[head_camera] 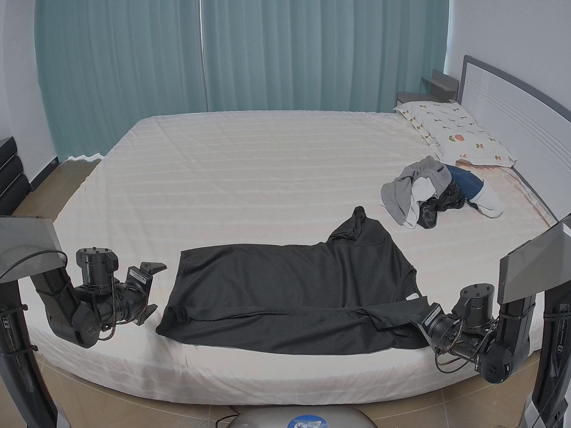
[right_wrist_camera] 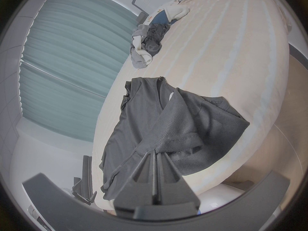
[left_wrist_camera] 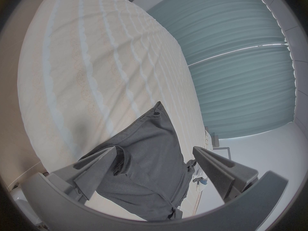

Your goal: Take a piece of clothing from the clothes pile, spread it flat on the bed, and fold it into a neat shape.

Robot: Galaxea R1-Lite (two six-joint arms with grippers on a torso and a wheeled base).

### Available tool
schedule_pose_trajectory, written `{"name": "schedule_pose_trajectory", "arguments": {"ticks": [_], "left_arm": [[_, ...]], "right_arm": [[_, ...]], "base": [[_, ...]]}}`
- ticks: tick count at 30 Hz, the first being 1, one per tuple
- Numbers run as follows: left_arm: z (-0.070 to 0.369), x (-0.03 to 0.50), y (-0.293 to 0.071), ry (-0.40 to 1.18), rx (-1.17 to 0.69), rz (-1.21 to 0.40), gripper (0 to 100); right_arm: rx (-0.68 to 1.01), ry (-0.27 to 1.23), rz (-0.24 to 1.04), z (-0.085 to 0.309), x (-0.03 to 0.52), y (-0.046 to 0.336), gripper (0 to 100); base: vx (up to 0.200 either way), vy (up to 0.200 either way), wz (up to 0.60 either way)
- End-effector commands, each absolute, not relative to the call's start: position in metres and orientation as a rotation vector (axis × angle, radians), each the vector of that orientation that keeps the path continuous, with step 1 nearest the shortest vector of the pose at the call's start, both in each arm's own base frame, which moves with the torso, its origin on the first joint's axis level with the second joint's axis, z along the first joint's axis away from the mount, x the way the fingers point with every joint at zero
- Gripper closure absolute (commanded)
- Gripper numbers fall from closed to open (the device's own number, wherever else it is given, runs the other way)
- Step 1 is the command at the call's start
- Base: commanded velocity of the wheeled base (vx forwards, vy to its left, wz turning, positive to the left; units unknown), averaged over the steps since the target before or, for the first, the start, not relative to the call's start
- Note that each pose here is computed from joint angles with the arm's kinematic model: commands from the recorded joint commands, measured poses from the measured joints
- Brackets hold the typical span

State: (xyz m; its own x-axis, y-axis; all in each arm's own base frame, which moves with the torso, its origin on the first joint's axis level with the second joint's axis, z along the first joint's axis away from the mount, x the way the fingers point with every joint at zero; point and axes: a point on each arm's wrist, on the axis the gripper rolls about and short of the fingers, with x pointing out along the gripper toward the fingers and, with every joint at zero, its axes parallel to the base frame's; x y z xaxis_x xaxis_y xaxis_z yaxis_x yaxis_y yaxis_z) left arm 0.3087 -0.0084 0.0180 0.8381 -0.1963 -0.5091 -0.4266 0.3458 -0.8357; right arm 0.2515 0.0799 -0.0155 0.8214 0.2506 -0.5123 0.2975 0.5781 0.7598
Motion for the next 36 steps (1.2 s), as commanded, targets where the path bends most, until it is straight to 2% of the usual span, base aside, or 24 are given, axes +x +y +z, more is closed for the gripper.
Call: {"name": "schedule_pose_trajectory", "arguments": {"ticks": [1, 10, 14, 22, 30, 36], "left_arm": [[0.018, 0.309, -0.008, 0.595, -1.229, 0.162, 0], [0.018, 0.309, -0.008, 0.594, -1.229, 0.161, 0], [0.018, 0.309, -0.008, 0.594, -1.229, 0.161, 0], [0.018, 0.309, -0.008, 0.594, -1.229, 0.161, 0], [0.018, 0.309, -0.008, 0.594, -1.229, 0.161, 0], [0.018, 0.309, -0.008, 0.594, -1.229, 0.161, 0]], "right_arm": [[0.977, 0.612, -0.015, -0.01, 0.251, 0.08, 100], [0.974, 0.613, -0.024, -0.008, 0.247, 0.079, 100], [0.996, 0.534, 0.028, 0.02, 0.241, 0.077, 100], [1.006, 0.471, 0.066, 0.037, 0.24, 0.076, 100], [0.98, 0.545, 0.035, 0.031, 0.234, 0.078, 100], [0.854, 0.678, -0.035, 0.009, 0.226, 0.073, 100]], "base": [[0.0, 0.0, 0.0], [0.0, 0.0, 0.0], [0.0, 0.0, 0.0], [0.0, 0.0, 0.0], [0.0, 0.0, 0.0], [0.0, 0.0, 0.0]]}}
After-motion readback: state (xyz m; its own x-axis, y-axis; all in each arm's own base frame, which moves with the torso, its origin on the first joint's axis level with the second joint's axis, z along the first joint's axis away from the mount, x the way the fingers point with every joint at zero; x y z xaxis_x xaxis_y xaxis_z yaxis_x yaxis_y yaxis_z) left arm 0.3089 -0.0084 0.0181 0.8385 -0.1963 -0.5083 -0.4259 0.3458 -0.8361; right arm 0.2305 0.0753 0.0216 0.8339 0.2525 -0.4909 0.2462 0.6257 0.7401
